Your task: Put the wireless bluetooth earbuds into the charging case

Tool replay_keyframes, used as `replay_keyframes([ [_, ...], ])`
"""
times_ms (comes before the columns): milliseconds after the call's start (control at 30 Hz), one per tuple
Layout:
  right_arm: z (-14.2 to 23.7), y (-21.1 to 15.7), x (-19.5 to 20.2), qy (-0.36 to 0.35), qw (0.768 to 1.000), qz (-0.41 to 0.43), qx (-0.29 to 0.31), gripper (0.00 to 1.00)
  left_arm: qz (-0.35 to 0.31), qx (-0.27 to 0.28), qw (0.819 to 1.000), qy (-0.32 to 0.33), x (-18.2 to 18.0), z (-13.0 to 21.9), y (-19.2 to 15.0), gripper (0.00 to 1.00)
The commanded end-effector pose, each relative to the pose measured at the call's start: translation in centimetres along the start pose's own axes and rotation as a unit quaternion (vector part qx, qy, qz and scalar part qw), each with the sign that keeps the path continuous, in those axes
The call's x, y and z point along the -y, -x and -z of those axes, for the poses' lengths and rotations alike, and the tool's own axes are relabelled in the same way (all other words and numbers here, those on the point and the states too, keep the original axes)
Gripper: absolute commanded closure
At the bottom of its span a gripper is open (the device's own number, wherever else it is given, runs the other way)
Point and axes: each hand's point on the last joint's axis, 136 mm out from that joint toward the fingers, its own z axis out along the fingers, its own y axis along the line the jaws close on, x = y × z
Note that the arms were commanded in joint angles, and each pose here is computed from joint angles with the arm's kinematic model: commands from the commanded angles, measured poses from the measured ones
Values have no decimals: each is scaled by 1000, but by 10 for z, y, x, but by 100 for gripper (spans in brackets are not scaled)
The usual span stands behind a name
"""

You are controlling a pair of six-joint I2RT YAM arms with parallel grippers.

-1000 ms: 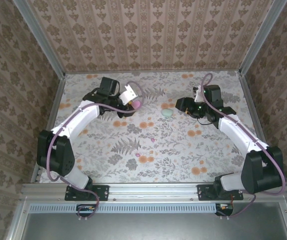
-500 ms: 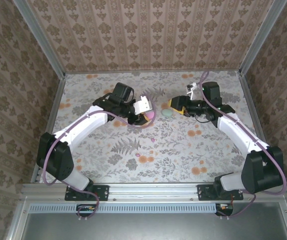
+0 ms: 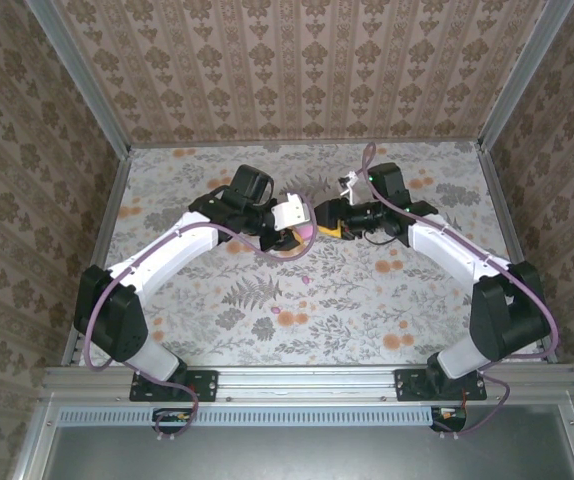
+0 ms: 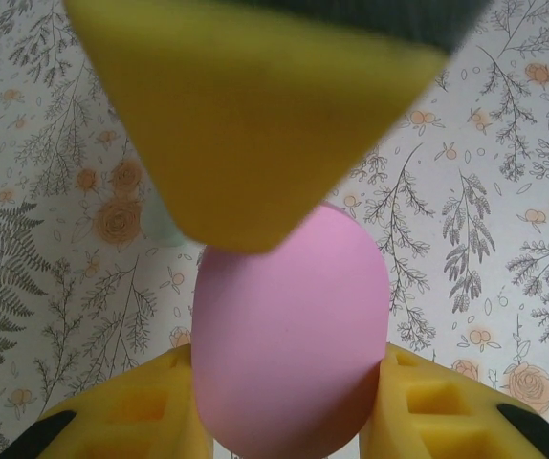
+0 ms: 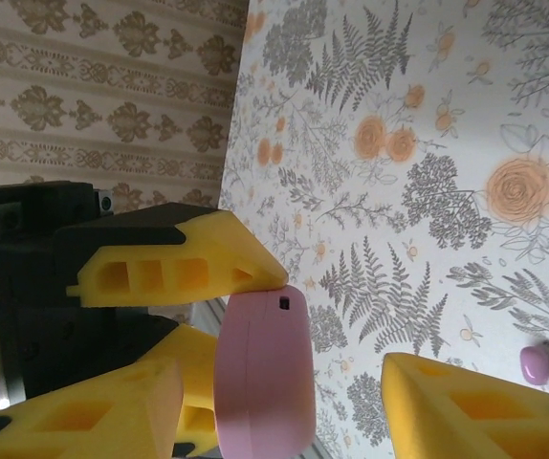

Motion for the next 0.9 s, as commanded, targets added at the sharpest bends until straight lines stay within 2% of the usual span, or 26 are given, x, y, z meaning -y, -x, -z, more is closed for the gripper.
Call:
replay_keyframes([
  [0, -6, -2, -9, 9, 1000, 3, -19, 41, -23, 12, 1000, 8, 2, 13, 13, 74],
  [400, -15, -5, 0, -1, 999, -12, -37, 55, -23, 5, 1000, 10, 2, 11, 10, 74],
  [567, -15, -5, -1, 1, 999, -10, -37, 65, -22, 2, 1000, 13, 1, 10, 9, 74],
  [700, -15, -6, -4, 7, 999, -10, -42, 58, -20, -1, 1000, 12, 0, 8, 7, 74],
  [867, -14, -9, -3, 5, 999, -8, -49, 57, -19, -5, 1000, 12, -1, 7, 6, 74],
])
